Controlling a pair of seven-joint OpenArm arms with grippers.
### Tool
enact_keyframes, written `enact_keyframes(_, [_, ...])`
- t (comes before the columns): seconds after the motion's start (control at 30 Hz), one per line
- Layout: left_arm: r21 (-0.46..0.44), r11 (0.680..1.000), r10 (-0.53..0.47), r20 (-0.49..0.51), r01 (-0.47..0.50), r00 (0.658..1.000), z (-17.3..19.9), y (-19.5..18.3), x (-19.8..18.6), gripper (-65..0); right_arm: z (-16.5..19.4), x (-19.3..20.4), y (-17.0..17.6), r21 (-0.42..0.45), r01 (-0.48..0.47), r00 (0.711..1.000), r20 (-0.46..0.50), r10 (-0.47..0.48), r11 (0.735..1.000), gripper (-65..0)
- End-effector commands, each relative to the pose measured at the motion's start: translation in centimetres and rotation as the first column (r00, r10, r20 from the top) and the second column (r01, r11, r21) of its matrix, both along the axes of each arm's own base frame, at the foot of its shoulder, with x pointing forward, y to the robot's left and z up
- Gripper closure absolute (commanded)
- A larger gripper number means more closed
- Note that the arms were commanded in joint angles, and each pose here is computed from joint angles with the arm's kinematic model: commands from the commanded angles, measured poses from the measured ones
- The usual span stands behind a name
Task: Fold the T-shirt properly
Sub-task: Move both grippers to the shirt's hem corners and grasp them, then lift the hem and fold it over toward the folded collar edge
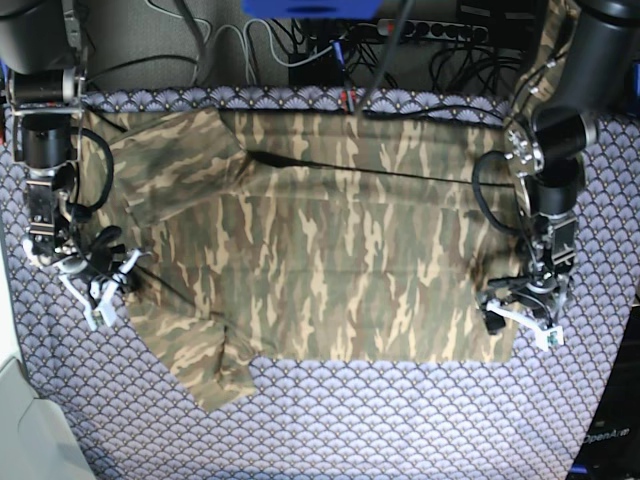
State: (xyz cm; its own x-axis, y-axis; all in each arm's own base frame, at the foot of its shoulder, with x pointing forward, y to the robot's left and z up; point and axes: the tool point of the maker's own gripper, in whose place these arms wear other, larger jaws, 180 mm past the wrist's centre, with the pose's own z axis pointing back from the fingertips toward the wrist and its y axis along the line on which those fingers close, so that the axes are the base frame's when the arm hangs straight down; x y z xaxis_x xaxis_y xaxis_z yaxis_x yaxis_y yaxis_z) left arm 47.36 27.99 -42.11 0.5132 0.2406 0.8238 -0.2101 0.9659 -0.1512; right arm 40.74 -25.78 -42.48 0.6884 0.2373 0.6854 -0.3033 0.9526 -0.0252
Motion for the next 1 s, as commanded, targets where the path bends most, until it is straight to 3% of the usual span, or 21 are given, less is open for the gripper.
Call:
enact_keyframes(0.0, [-0.003,1.000,0.003,-0.002,-0.003,1.000,0.6,0.4,0.4,-55.4,0.7,0.3,-0.5,-0.021,-0.014,1.000,0.000,0.014,1.000,0.0])
enact_keyframes(0.37, [-0.035,0.999,-0.023,-0.036,0.021,0.999,-1.5,-1.8,-0.8,-53.0,0.6,0.3,-0.5,-0.024,-0.015,1.000,-0.006,0.015,1.000,0.0])
enact_keyframes(0.47, [-0.037,0.999,-0.025,-0.035,0.023,0.999,-1.5,-1.9,-0.8,-43.5,0.4,0.0,-0.6,-0.033,-0.016,1.000,-0.028,0.015,0.999,0.0])
enact_keyframes(0.77, [-0.031,0.999,-0.011,-0.046,0.009,0.999,-1.9,-1.4,-1.3,-0.4,0.4,0.0,-0.8,-0.036,-0.014,0.999,-0.029,0.013,0.999,0.0])
enact_keyframes(0.97, [-0.025,1.000,-0.007,-0.045,0.006,0.999,-1.7,-0.9,-1.3,-0.4,2.7,0.8,-0.2,-0.056,-0.047,0.998,0.044,0.049,0.997,0.0])
